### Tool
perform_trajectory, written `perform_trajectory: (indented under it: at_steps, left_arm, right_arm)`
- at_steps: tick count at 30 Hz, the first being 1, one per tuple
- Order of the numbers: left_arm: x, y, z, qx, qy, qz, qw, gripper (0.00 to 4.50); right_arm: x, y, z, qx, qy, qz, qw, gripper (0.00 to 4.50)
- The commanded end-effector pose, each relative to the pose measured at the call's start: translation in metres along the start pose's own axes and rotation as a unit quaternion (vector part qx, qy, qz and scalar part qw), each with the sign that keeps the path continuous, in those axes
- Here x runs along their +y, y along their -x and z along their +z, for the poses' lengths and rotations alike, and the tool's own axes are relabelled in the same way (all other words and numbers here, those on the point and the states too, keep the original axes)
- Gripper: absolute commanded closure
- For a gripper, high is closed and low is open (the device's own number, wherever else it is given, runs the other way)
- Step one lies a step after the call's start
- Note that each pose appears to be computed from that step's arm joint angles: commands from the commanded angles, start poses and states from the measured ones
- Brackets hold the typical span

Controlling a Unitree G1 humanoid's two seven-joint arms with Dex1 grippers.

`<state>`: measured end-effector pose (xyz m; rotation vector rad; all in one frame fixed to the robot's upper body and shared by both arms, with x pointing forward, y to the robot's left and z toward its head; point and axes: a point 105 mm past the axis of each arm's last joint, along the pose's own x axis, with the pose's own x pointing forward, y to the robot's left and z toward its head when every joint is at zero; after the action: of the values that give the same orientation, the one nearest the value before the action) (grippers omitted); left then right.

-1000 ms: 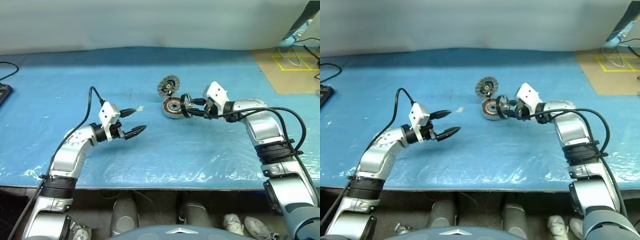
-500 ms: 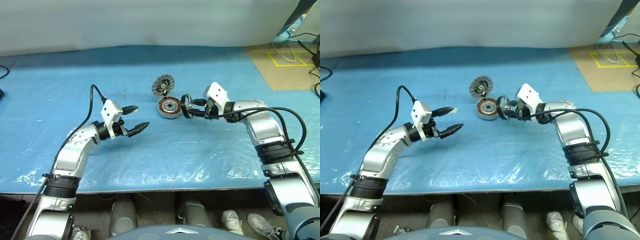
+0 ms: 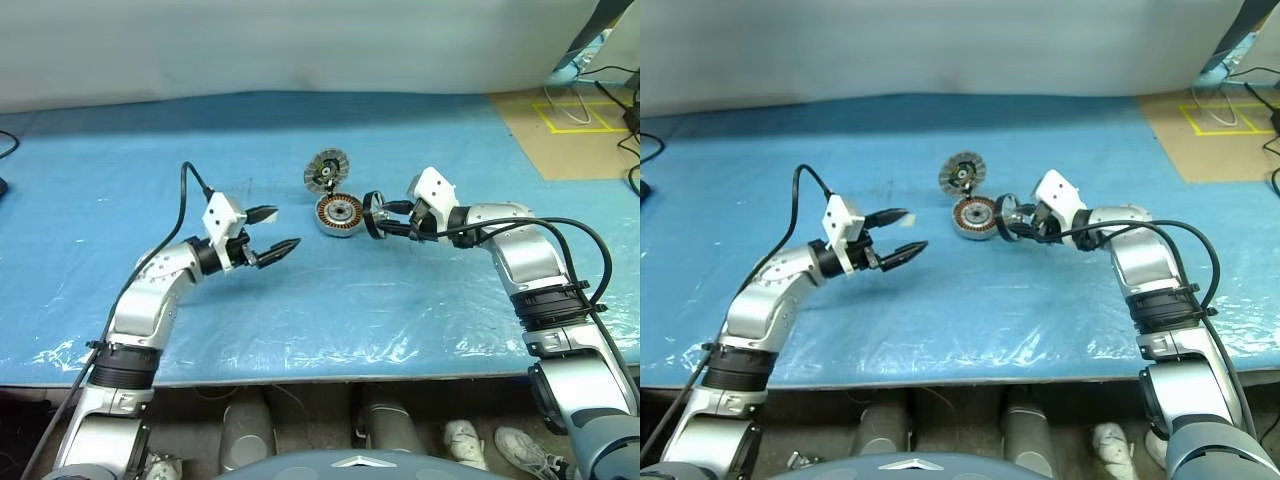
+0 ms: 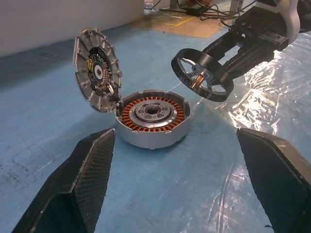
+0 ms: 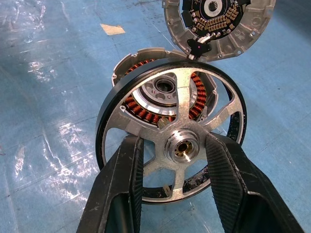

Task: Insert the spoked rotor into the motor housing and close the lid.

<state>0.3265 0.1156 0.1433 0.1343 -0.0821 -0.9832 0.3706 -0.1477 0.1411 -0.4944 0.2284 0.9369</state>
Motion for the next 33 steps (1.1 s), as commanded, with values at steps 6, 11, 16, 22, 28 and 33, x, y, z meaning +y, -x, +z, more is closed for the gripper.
perform_trajectory:
  at_steps: [6, 11, 16, 22, 28, 33]
  left_arm:
    - [0.003, 0.002, -0.001, -0.01, -0.009, -0.007, 1.0, 0.35]
    - [0.004, 0.003, -0.005, -0.012, -0.008, -0.008, 1.0, 0.35]
    - [0.004, 0.005, -0.009, -0.012, -0.008, -0.007, 1.0, 0.35]
    - [0.002, 0.002, -0.013, -0.015, -0.007, -0.004, 1.0, 0.35]
    - [0.001, 0.005, -0.014, -0.016, -0.009, -0.003, 1.0, 0.35]
    - [0.001, 0.006, -0.015, -0.016, -0.01, -0.001, 1.0, 0.35]
  right_arm:
    - [-0.014, 0.005, 0.021, -0.036, 0.012, -0.026, 0.999, 2.79]
    - [-0.02, 0.002, 0.028, -0.048, 0.011, -0.036, 0.998, 2.79]
    - [-0.025, -0.007, 0.045, -0.074, 0.011, -0.034, 0.997, 2.79]
    - [-0.026, -0.021, 0.055, -0.09, 0.006, -0.022, 0.996, 2.79]
    - [-0.018, -0.034, 0.054, -0.084, 0.019, -0.001, 0.996, 2.79]
    - [-0.019, -0.035, 0.051, -0.074, 0.031, 0.005, 0.997, 2.79]
